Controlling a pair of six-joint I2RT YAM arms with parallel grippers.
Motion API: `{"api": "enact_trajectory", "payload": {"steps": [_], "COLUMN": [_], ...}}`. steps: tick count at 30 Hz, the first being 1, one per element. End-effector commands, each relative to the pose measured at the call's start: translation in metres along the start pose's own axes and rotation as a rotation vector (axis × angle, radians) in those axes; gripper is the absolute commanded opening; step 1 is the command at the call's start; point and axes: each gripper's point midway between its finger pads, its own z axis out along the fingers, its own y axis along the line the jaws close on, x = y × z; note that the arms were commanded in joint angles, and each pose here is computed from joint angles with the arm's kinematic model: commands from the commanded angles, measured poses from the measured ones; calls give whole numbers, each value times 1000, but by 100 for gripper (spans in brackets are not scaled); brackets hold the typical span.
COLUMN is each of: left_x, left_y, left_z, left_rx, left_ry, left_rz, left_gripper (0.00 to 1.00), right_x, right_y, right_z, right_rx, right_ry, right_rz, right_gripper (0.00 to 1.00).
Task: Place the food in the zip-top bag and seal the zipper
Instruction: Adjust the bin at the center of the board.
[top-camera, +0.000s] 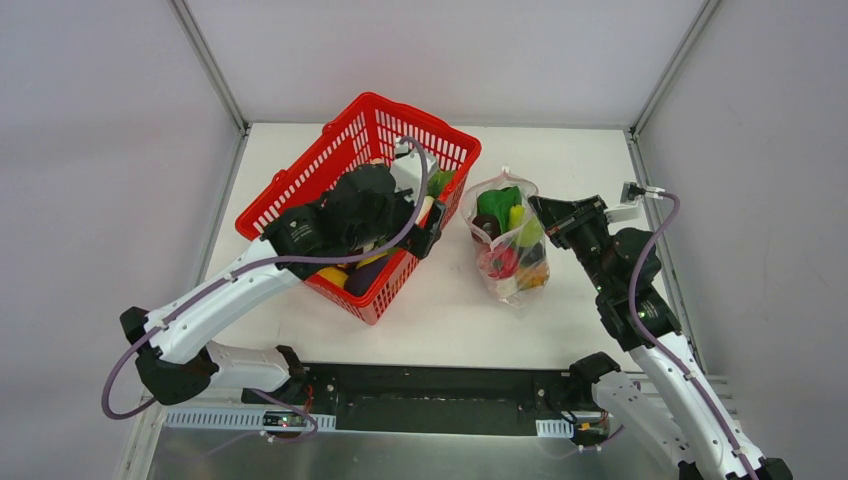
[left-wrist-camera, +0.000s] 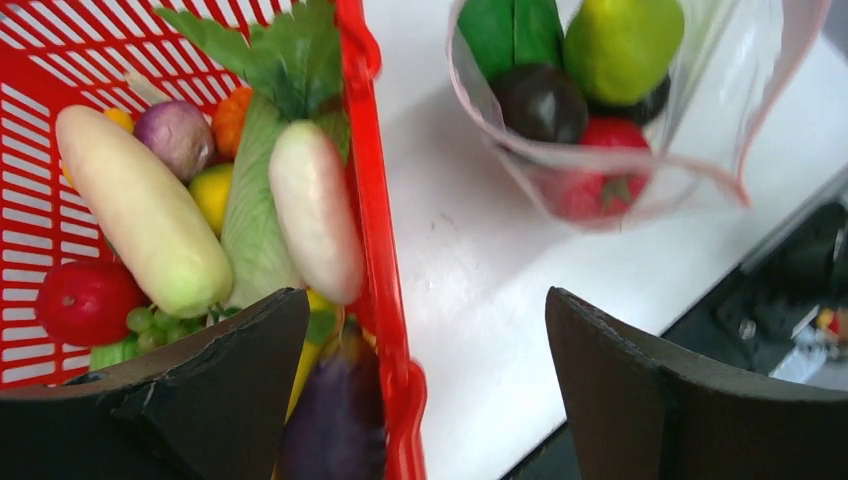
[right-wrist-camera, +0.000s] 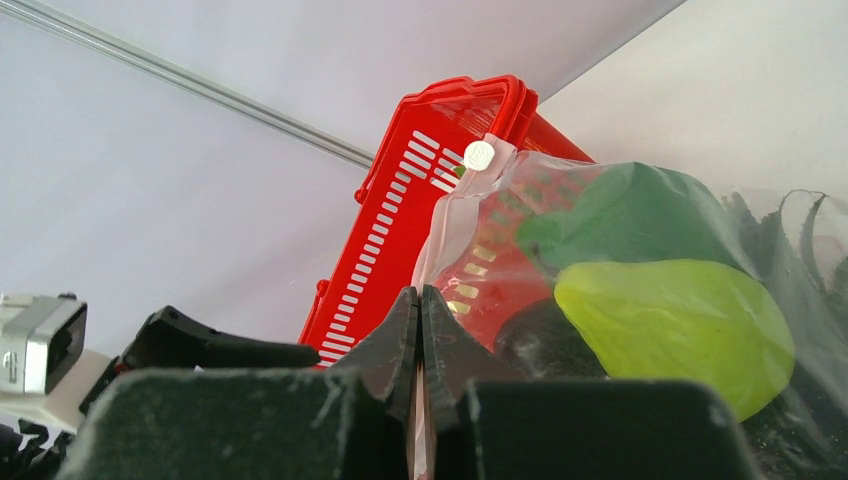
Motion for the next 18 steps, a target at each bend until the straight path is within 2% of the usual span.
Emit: {"api": "enact_trajectory", "payload": {"steps": [1,7,11,14,18], "left_x": [23,49,53,59,67], "left_y": [1,25,24,21,30], "left_z": [-40,-49,-44,-36,-23], "left_rx": [91,-9,-1,6,-67], "left_ry": [100,126,137,186,270], "left_rz": [123,128,146,164,184], "left_gripper": [90,93,94,94,90], "right_x": [-15,-16,-16,-16,-17], "right_y": [21,22,22,23,25], "right_z": [-1,-1,-2,-2,-3], "right_rx": [-67,-68,-69,-73,-75], "right_ry": [-53,-59,-56,-54,-56], "right_rz": [0,-2,-4,-4,-8], "right_gripper": [0,0,0,0,0]}}
